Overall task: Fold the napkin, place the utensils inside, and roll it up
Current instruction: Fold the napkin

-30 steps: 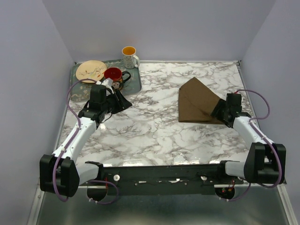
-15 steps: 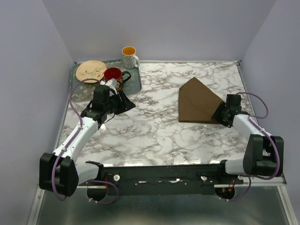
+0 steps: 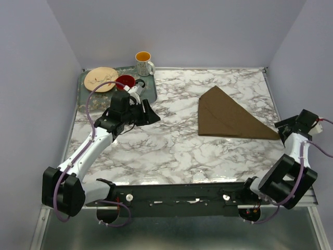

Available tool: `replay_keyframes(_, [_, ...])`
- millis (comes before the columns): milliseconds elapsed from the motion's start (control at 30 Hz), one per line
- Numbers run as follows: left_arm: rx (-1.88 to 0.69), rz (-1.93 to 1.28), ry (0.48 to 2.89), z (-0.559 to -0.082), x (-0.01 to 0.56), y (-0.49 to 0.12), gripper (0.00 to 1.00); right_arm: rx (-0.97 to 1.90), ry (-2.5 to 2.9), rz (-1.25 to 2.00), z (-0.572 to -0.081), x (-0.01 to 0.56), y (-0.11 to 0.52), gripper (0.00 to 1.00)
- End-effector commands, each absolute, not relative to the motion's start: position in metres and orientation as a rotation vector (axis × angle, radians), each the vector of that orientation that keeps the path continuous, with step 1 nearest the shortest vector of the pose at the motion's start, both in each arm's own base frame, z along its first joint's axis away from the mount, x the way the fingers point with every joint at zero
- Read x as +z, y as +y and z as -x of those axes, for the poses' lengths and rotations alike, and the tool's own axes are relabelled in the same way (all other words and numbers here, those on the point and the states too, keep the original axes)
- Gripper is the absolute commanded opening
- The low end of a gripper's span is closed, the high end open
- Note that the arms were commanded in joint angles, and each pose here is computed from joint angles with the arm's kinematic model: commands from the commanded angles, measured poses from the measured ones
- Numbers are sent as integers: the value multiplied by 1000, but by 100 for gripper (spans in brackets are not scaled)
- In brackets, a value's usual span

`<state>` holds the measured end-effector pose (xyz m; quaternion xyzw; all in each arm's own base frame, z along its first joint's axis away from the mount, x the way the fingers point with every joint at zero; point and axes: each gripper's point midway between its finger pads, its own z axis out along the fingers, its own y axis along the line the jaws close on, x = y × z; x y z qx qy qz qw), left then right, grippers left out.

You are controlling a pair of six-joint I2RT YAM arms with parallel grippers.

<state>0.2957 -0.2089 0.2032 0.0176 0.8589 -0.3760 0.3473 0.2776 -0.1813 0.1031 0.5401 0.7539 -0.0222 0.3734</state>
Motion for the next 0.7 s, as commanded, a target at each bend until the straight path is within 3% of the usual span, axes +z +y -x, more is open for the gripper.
replay_keyframes(0, [-1025, -147, 2212, -286, 216, -221, 60, -33, 1880, -1525, -271, 79, -200, 70])
replay_keyframes(33, [-1023, -149, 2215, -286, 215, -221, 60, -37, 1873, -1537, -270, 76, -205, 62])
replay_keyframes(100, [-1016, -150, 2212, -288, 216, -222, 60, -37, 1877, -1555, -273, 67, -209, 57])
replay_keyframes(667, [-1001, -116, 2233, -296, 210, -230, 60, -68, 1947, -1531, -288, 43, -227, 58])
